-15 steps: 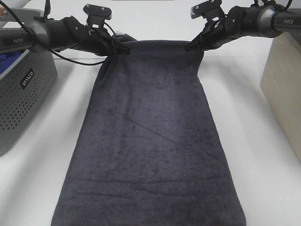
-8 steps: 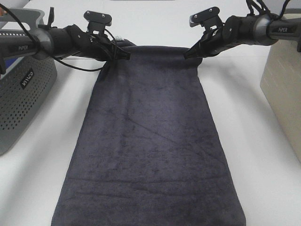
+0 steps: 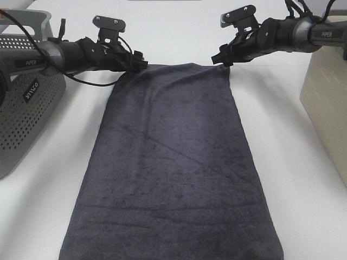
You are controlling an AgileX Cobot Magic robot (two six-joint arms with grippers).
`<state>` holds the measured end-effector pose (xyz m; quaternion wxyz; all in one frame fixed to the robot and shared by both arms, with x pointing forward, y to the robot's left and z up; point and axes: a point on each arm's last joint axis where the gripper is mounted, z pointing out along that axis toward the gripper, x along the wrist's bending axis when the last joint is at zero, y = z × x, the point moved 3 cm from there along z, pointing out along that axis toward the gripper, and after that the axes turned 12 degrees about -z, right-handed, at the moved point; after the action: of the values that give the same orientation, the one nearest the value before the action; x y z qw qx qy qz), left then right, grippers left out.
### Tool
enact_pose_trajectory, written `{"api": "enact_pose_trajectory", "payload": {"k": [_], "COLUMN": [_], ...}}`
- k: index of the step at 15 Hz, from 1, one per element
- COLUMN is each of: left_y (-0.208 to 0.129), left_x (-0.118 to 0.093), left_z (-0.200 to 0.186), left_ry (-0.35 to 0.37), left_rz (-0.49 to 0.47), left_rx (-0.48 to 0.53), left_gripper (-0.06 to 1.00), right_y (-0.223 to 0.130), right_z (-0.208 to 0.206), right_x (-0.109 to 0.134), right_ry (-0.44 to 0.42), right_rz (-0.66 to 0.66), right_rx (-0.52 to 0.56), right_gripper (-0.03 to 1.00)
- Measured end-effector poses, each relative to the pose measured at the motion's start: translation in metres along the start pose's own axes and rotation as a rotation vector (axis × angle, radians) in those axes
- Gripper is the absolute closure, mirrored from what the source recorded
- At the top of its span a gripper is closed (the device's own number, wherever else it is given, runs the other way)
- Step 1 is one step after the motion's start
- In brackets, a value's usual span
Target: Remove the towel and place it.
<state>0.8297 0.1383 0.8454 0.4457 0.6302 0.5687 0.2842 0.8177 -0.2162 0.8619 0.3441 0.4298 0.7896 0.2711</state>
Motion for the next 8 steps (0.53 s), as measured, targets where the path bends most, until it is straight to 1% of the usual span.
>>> {"api": "enact_pose_trajectory", "payload": {"k": [1, 2, 5, 8], "left_y": [0.001, 0.002, 0.011, 0.017], "left_x": [0.0, 0.0, -0.004, 0.002], "left_z": [0.0, 0.0, -0.006, -0.009], "left_ry": [0.004, 0.002, -0.018, -0.011], "left_rz": [-0.001, -0.001, 0.012, -0.025], "left_rx": [-0.01, -0.01, 0.009, 0.003], "left_gripper": [0.14, 0.13, 0.12, 0.12], "right_y": [-0.001, -0.003, -0.011, -0.006], "right_z": [0.0, 0.0, -0.007, -0.026], "right_x": [0.0, 0.002, 0.008, 0.012], "right_ry": [0.003, 0.016, 0.088, 0.162], "right_rz": [0.0, 0.001, 0.01, 0.071], "right_rx": [0.004, 0.026, 0.137, 0.223], "right_gripper": [0.31, 0.3, 0.3, 0.3]}}
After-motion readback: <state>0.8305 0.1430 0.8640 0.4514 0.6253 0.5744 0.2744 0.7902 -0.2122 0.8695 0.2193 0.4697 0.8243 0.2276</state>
